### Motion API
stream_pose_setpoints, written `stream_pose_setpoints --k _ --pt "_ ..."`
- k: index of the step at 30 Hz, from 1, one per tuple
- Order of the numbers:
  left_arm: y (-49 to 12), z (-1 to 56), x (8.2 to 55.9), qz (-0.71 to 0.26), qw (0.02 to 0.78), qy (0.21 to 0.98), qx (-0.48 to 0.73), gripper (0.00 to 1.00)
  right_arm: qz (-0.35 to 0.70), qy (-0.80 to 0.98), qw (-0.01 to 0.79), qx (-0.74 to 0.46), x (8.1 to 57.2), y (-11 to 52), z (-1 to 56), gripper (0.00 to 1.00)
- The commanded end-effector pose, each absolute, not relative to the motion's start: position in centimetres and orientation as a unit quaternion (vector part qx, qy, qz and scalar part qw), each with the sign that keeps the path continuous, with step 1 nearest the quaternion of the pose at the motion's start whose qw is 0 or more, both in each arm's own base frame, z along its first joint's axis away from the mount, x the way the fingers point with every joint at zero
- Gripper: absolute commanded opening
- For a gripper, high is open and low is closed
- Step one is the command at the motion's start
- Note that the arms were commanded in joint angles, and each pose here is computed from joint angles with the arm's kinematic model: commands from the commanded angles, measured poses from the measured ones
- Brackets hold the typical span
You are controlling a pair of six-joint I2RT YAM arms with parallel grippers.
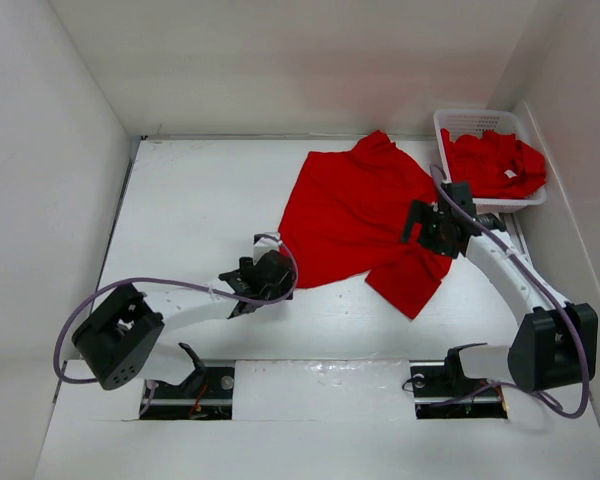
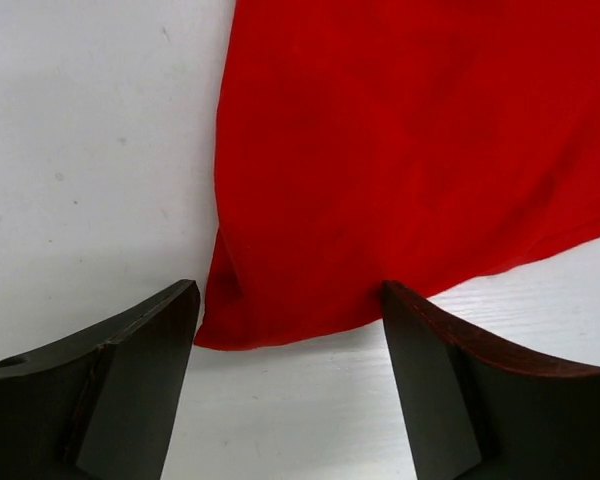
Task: Fold and stack the t-shirts
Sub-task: Flatten out the tshirt
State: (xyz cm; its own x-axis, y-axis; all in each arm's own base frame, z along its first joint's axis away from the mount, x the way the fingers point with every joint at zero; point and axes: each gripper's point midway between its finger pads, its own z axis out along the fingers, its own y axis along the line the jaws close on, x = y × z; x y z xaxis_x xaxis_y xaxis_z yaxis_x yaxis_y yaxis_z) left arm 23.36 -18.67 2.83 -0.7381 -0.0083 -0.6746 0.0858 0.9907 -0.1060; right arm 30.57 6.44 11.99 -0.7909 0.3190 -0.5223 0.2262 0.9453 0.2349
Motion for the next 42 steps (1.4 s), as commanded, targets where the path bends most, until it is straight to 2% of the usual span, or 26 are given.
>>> stream_pose_setpoints --k 1,5,9,10,13,15,18,20,21,22,23,27,33,38,42 --pt "-19.0 2.7 23.8 -0.057 0.357 0.932 0.013 0.69 0.084 0.939 0.298 0.148 30.1 6.1 12.9 1.0" --pt "-18.9 2.4 23.7 -0.053 0.353 0.934 0.015 0.62 0.083 0.938 0.303 0.147 30.2 5.8 13.1 1.0" --pt "-19.7 2.4 23.7 -0.066 0.347 0.935 0.03 0.33 0.077 0.94 0.294 0.157 29.8 5.1 12.6 1.0" --pt "-20.1 2.5 23.9 -0.069 0.345 0.936 0.037 0.18 0.077 0.94 0.294 0.157 29.6 5.1 12.8 1.0" --pt "-20.4 2.4 23.3 -0.063 0.329 0.941 0.055 0.05 0.073 0.939 0.29 0.167 29.0 4.4 12.5 1.0" --pt "-20.4 3.1 22.9 -0.067 0.329 0.94 0.054 0.0 0.071 0.939 0.291 0.172 28.8 4.1 12.4 1.0" --pt "-21.2 4.3 22.1 -0.094 0.322 0.94 0.06 0.0 0.066 0.942 0.278 0.177 27.9 3.8 11.8 1.0" --pt "-21.8 5.9 22.1 -0.12 0.331 0.934 0.059 0.04 0.063 0.945 0.268 0.177 27.1 3.7 11.5 1.0" --pt "-22.1 6.6 21.7 -0.134 0.331 0.932 0.066 0.09 0.063 0.945 0.268 0.177 26.5 3.6 11.5 1.0" --pt "-22.2 7.0 21.7 -0.142 0.333 0.93 0.067 0.1 0.064 0.944 0.272 0.177 26.5 3.6 11.7 1.0" --pt "-22.4 7.3 21.6 -0.15 0.333 0.928 0.067 0.2 0.065 0.944 0.268 0.183 26.1 3.7 11.4 1.0" --pt "-21.8 6.8 20.9 -0.149 0.326 0.931 0.07 0.39 0.073 0.939 0.277 0.189 25.6 4.4 11.7 1.0" --pt "-21.5 4.2 20.0 -0.134 0.291 0.945 0.061 0.39 0.1 0.94 0.264 0.191 24.7 5.7 11.3 1.0" --pt "-21.2 3.9 20.1 -0.12 0.293 0.947 0.052 0.41 0.106 0.945 0.246 0.189 23.8 6.6 10.2 1.0" --pt "-20.9 3.8 20.0 -0.113 0.293 0.948 0.052 0.36 0.111 0.945 0.238 0.196 23.5 7.2 10.2 1.0"
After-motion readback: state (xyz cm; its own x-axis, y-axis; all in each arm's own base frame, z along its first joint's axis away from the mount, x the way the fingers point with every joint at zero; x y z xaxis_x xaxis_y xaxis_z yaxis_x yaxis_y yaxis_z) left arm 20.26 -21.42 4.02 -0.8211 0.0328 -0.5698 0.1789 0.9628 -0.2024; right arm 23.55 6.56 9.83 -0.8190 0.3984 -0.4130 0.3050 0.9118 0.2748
